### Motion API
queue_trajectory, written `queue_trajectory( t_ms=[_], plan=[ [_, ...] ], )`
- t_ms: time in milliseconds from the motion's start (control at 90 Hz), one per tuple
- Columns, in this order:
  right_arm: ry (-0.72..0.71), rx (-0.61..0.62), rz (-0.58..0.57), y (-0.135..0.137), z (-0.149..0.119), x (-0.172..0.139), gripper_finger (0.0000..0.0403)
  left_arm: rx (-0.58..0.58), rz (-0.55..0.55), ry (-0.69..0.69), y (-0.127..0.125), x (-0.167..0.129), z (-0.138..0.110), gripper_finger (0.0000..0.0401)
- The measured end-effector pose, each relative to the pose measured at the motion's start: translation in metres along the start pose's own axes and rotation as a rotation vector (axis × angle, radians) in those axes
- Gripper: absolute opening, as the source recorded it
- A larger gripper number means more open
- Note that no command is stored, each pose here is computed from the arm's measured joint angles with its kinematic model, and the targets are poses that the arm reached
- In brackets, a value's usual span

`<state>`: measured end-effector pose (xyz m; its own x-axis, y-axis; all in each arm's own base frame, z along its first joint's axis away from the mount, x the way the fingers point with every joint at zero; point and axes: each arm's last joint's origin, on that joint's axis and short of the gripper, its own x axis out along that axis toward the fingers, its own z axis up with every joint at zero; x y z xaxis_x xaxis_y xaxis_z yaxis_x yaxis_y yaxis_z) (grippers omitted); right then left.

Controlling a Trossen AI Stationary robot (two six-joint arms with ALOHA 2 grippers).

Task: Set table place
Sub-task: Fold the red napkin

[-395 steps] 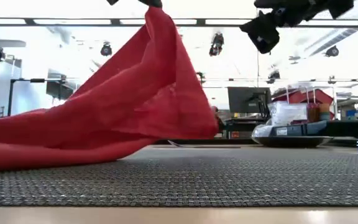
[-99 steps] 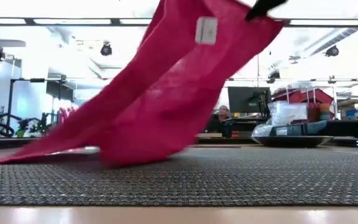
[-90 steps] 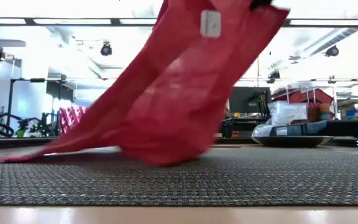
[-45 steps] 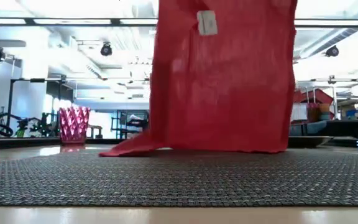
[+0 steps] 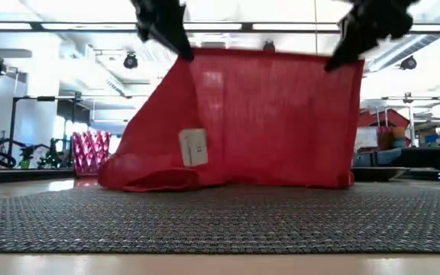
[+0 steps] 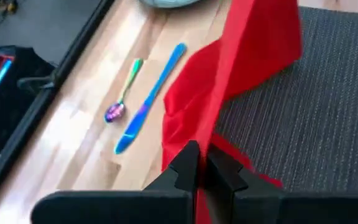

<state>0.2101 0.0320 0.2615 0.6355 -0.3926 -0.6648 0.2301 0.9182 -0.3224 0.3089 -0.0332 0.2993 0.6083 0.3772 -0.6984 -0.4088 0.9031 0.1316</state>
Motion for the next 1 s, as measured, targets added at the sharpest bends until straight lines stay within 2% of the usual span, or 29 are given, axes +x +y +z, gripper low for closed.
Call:
queue_trajectory(
  t_ms=[144,267,400,444,544,622,778,922,1000],
  plan=[
    [-0.013,0.028,0.046,0.013,-0.012,0.028,0.0,-0.03,-0.051,-0.016,-0.005,0.018,-0.016,0.0],
    [0.045,0.013,0.034,0.018,-0.019,0.047,0.0,-0.074,-0.041,0.016,-0.002,0.03,-0.03,0.0018],
    [0.096,0.003,0.016,0.02,-0.023,0.062,0.0,-0.089,-0.019,0.068,0.005,0.035,-0.036,0.0072],
    [0.106,0.004,0.01,0.02,-0.022,0.065,0.0,-0.1,-0.06,0.092,0.005,0.032,-0.034,0.0094],
    [0.118,0.01,0.02,0.019,-0.023,0.068,0.0,-0.169,-0.228,0.087,-0.003,0.02,-0.019,0.0144],
    [0.118,0.018,0.044,0.018,-0.022,0.068,0.0,-0.165,-0.267,0.079,-0.016,0.013,-0.019,0.0173],
    [0.08,0.025,0.052,0.016,-0.019,0.064,0.0,-0.118,-0.169,0.092,-0.035,0.026,-0.035,0.0194],
    [0.052,0.04,0.055,0.016,-0.016,0.063,0.0,-0.109,-0.068,0.159,-0.037,0.063,-0.05,0.0188],
    [0.052,0.041,0.055,0.016,-0.016,0.064,0.0,-0.117,-0.051,0.2,-0.034,0.082,-0.054,0.0179]
  ],
)
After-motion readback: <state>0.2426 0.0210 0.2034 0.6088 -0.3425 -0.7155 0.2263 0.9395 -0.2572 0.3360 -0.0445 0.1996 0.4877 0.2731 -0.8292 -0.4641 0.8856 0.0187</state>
